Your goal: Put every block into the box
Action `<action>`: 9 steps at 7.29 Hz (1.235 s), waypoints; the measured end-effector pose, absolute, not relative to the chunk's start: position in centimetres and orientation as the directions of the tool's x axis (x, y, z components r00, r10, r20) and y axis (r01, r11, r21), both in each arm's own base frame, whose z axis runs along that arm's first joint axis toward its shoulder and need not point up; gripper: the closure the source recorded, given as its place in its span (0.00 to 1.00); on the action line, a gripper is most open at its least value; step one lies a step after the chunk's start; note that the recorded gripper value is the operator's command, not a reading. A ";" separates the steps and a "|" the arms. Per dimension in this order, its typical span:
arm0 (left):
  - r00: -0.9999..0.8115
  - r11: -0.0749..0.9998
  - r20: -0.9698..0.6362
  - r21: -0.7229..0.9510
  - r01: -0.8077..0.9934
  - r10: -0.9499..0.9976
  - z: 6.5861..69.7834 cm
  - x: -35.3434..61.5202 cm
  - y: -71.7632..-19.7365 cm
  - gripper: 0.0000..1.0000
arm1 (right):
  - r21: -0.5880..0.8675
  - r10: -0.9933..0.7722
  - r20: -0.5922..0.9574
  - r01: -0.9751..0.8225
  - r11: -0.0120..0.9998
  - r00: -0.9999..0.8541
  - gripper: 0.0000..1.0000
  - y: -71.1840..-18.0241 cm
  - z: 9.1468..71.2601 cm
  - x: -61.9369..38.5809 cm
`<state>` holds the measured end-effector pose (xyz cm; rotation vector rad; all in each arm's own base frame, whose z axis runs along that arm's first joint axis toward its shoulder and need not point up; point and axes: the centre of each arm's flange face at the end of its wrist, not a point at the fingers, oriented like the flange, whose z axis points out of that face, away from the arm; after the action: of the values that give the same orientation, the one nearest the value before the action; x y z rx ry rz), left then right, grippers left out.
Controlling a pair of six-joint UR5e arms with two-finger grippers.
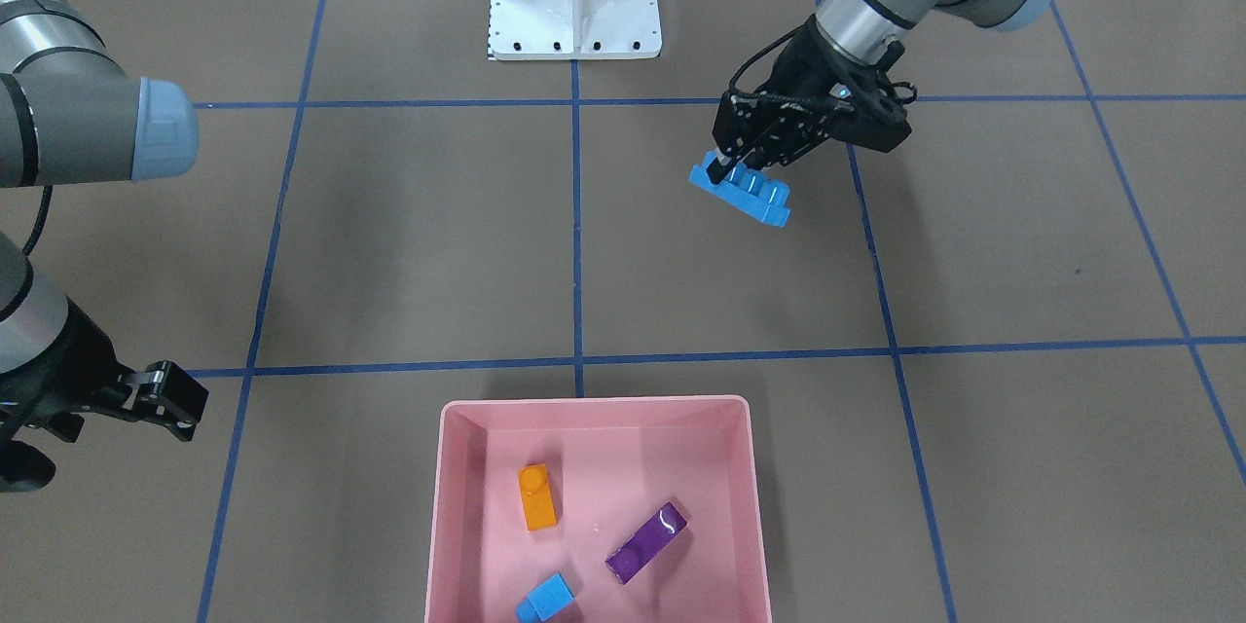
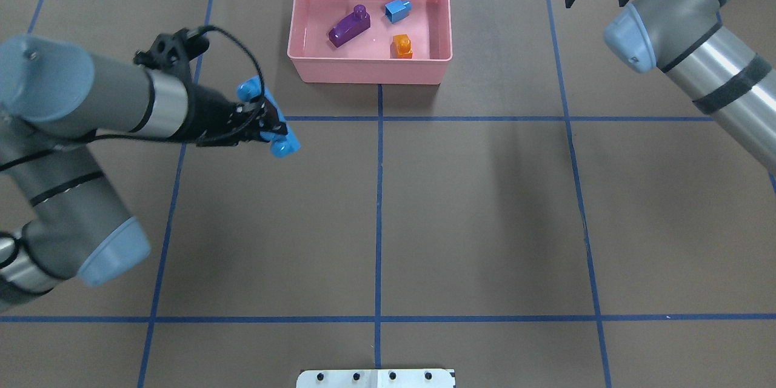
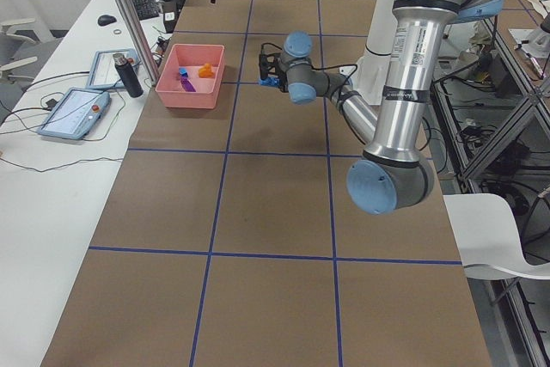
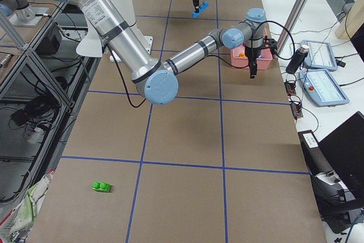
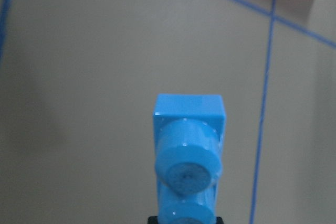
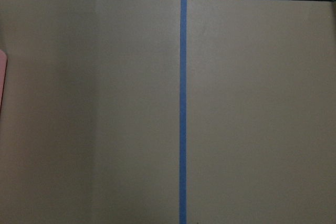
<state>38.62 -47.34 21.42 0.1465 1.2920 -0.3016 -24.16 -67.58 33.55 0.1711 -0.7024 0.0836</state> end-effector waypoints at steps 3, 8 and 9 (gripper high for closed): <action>0.321 0.927 -0.930 -0.048 0.373 -0.177 15.2 44.5 -62.3 1.00 | 0.134 -0.015 0.647 -0.095 0.986 0.762 0.00 -59.5 39.4 -19.8; 0.473 0.965 -0.875 0.025 0.263 -0.106 13.7 47.2 -72.2 0.00 | 0.055 -0.032 0.618 -0.002 0.998 0.786 0.00 -43.4 49.4 -10.6; 0.480 0.983 -0.876 0.037 0.181 -0.056 14.6 44.7 -72.8 0.00 | 0.007 0.006 0.607 -0.013 1.000 0.794 0.00 -39.9 51.2 -8.3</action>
<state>44.73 -72.85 14.58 0.1300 1.0616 -0.1448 -8.34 -39.85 51.21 0.0113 -0.6525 0.0104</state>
